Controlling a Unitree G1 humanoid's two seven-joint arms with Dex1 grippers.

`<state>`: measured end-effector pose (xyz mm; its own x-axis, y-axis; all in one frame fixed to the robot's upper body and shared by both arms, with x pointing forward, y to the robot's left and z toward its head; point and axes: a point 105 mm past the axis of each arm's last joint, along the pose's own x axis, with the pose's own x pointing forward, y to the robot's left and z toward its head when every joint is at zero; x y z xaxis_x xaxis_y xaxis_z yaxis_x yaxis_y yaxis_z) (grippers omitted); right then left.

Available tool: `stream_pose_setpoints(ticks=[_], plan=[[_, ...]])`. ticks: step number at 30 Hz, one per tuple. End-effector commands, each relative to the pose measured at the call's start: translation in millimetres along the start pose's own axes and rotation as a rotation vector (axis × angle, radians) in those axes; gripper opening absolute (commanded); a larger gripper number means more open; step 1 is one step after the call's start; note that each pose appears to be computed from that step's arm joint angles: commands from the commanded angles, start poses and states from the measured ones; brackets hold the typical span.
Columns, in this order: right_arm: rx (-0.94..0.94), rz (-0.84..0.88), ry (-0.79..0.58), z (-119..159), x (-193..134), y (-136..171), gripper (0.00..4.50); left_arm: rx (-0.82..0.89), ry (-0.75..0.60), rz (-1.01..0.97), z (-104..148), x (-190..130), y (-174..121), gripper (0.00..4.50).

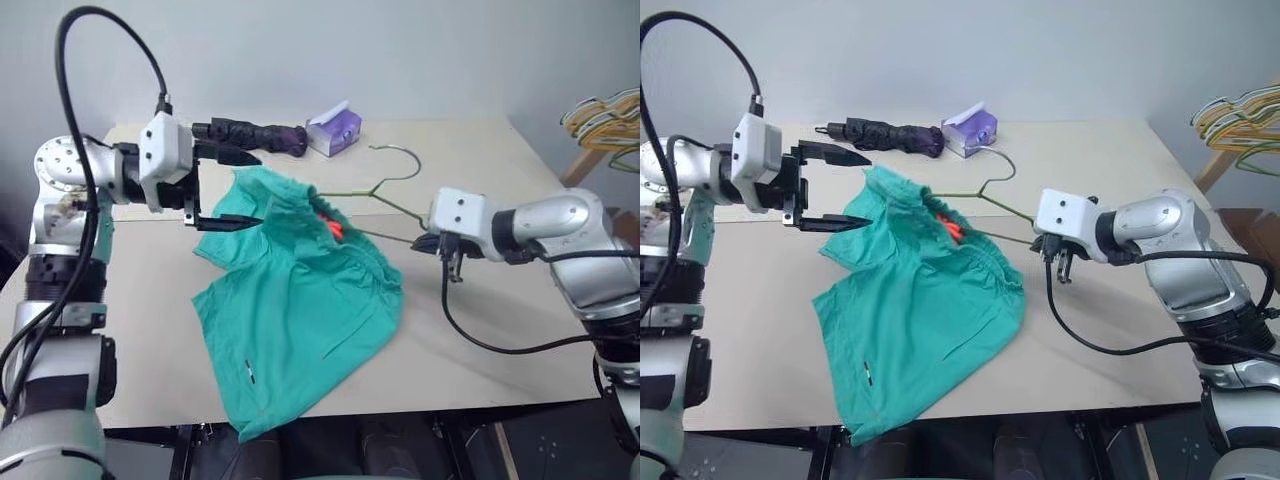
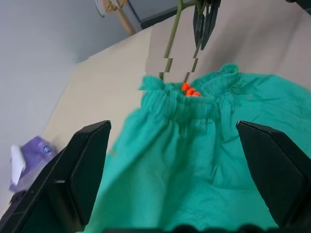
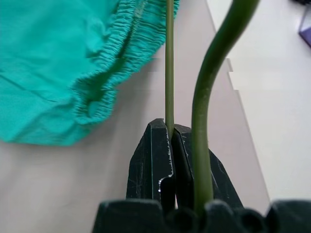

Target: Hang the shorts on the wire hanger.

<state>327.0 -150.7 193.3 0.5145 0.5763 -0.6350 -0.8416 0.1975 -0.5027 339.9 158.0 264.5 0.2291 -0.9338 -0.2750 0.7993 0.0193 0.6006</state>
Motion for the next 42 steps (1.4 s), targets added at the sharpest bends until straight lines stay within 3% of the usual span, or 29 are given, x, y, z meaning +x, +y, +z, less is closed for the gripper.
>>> stream_pose_setpoints(ticks=[1,12,15,27,33,34,42], plan=[[-0.038,0.024,-0.040,23,-11,2,0.00,0.076,0.010,-0.074,2,11,-1,4.48],[-0.035,0.140,-0.072,37,-15,19,0.00,0.162,0.157,-0.236,-29,37,-7,4.48],[-0.030,0.145,-0.076,38,-17,18,0.00,0.159,0.145,-0.261,-30,42,-9,3.90],[0.000,0.172,-0.108,47,-23,18,0.00,0.148,0.121,-0.286,-30,46,-13,0.10],[-0.044,0.168,-0.130,46,-25,19,0.00,0.072,0.081,-0.262,-25,43,-11,0.02],[-0.044,0.159,-0.126,43,-25,18,0.58,0.060,0.078,-0.260,-25,41,-12,0.00],[0.095,-0.013,-0.089,13,-38,-12,3.17,-0.011,0.071,-0.247,-28,27,-21,0.00]])
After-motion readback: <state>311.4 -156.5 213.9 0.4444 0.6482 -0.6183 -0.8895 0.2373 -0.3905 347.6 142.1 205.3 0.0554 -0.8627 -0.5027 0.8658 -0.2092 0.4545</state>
